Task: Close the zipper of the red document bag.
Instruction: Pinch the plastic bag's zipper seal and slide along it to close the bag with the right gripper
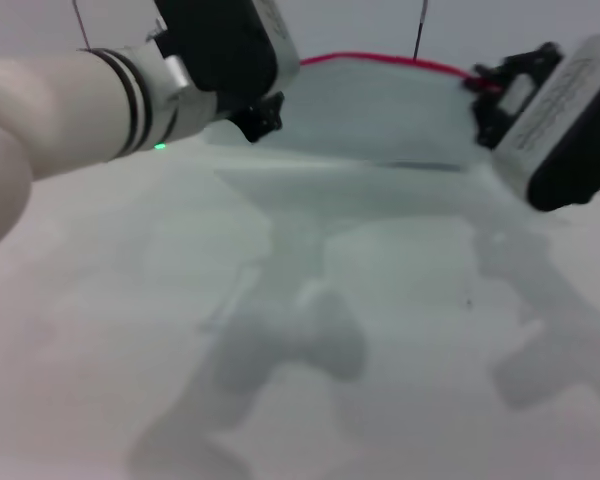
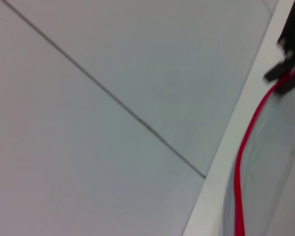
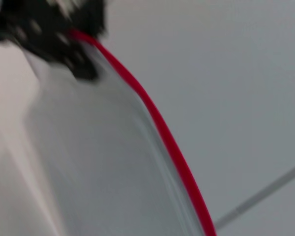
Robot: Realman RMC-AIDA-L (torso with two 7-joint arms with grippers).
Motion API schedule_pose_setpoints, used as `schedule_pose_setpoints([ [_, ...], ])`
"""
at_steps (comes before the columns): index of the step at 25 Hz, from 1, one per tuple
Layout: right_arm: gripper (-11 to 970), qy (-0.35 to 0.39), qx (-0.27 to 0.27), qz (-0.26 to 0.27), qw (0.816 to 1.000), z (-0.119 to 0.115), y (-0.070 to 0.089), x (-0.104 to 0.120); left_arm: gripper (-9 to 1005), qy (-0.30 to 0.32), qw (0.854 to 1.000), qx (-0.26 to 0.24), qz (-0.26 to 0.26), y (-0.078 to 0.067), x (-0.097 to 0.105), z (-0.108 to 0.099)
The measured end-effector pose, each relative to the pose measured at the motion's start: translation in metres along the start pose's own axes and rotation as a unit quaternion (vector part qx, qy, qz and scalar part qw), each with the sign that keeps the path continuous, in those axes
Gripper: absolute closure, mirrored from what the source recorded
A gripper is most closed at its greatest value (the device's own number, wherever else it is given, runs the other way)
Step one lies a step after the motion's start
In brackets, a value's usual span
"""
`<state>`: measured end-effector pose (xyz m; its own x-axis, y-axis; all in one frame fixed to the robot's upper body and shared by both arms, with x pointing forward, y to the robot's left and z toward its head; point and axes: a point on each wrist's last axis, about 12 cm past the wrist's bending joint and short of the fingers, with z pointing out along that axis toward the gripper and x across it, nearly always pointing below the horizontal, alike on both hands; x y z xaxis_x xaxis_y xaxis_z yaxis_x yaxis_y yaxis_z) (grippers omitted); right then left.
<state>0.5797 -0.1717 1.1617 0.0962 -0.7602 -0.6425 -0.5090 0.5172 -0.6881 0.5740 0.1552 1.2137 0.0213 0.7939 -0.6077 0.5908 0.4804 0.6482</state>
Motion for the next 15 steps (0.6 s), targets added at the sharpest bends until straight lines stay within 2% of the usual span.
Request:
schedule_pose_setpoints([
  [6, 881, 0.032, 0.033, 0.022, 0.999, -0.002, -0.021, 0.024, 826, 0.003, 1.000, -0.016, -0.007, 0.006, 0.009, -0.003],
  [15, 880, 0.040, 0.044, 0.028, 0.998, -0.004, -0.028, 0.031, 818, 0.004, 1.000, -0.019, -0.009, 0.006, 0.012, -0.003],
])
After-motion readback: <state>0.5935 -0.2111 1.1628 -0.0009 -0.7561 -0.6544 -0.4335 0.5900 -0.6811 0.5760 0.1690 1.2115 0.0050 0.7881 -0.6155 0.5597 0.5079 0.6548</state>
